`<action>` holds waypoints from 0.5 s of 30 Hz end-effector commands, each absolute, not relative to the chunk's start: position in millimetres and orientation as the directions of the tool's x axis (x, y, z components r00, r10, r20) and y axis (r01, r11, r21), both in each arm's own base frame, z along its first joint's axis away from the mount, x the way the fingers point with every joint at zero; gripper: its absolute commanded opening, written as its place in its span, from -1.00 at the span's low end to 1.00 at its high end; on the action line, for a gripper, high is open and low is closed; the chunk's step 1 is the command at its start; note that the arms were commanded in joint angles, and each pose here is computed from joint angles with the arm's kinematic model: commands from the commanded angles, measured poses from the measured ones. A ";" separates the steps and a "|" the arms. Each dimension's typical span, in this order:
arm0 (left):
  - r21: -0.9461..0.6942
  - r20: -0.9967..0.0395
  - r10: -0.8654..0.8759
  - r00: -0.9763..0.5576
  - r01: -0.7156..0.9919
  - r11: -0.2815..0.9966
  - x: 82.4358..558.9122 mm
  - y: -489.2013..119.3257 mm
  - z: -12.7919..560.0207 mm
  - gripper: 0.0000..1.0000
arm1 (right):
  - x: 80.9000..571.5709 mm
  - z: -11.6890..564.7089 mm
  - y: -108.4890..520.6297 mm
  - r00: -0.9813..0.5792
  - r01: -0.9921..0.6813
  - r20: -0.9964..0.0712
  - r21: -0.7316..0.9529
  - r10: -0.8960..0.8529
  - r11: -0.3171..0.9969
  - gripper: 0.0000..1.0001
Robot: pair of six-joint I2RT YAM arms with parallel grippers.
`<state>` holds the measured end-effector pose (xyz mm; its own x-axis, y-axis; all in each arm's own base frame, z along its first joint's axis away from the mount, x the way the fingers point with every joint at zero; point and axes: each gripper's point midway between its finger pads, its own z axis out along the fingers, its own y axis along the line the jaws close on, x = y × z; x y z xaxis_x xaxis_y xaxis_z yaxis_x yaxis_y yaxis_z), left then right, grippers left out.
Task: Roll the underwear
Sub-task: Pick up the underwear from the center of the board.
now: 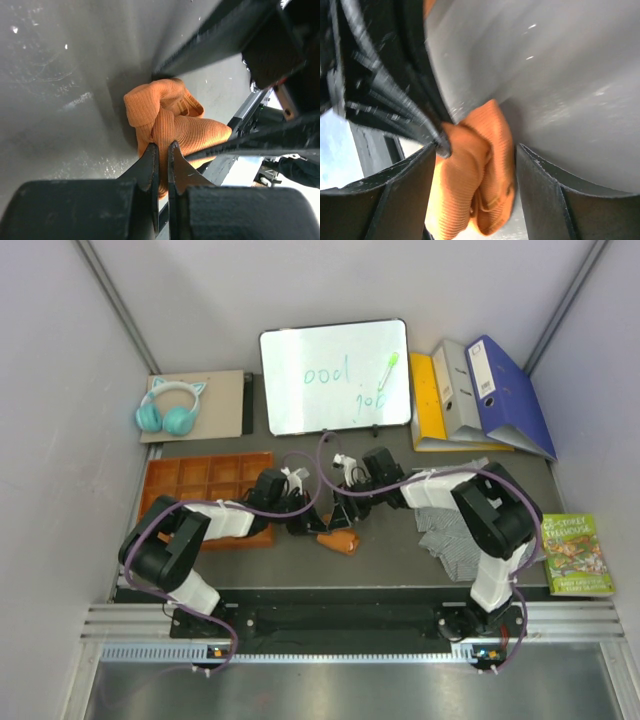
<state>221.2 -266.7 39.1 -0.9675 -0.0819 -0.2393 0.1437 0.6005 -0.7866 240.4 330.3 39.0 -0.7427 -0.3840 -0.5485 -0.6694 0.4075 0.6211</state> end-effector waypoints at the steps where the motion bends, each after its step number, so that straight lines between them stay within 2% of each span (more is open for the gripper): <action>1: -0.695 -0.140 -0.107 -0.984 0.021 0.718 202.1 -238.2 1.6 -1.00 | 220.8 52.9 335.1 -0.660 -0.750 -0.627 0.576 -0.414 0.324 0.26; 9: -0.692 -0.121 -0.118 -0.986 -0.002 0.722 203.7 -237.9 -1.0 -1.00 | 206.6 56.4 340.6 -0.612 -0.791 -0.647 0.512 -0.454 0.336 0.13; 13: -0.698 -0.141 -0.123 -0.982 0.010 0.716 207.1 -239.0 5.1 -1.00 | 204.8 53.7 340.3 -0.619 -0.785 -0.625 0.508 -0.475 0.355 -0.58; 15: -0.699 -0.156 -0.131 -0.979 0.016 0.715 209.8 -238.8 9.6 -1.00 | 204.1 51.3 338.3 -0.627 -0.779 -0.613 0.511 -0.480 0.364 -0.75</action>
<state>220.3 -262.5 36.6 -0.9744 -0.1053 -0.1986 0.0943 0.6106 -0.7863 218.2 332.8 41.9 -0.6521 -0.4470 -0.6124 -0.7579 0.4042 0.5120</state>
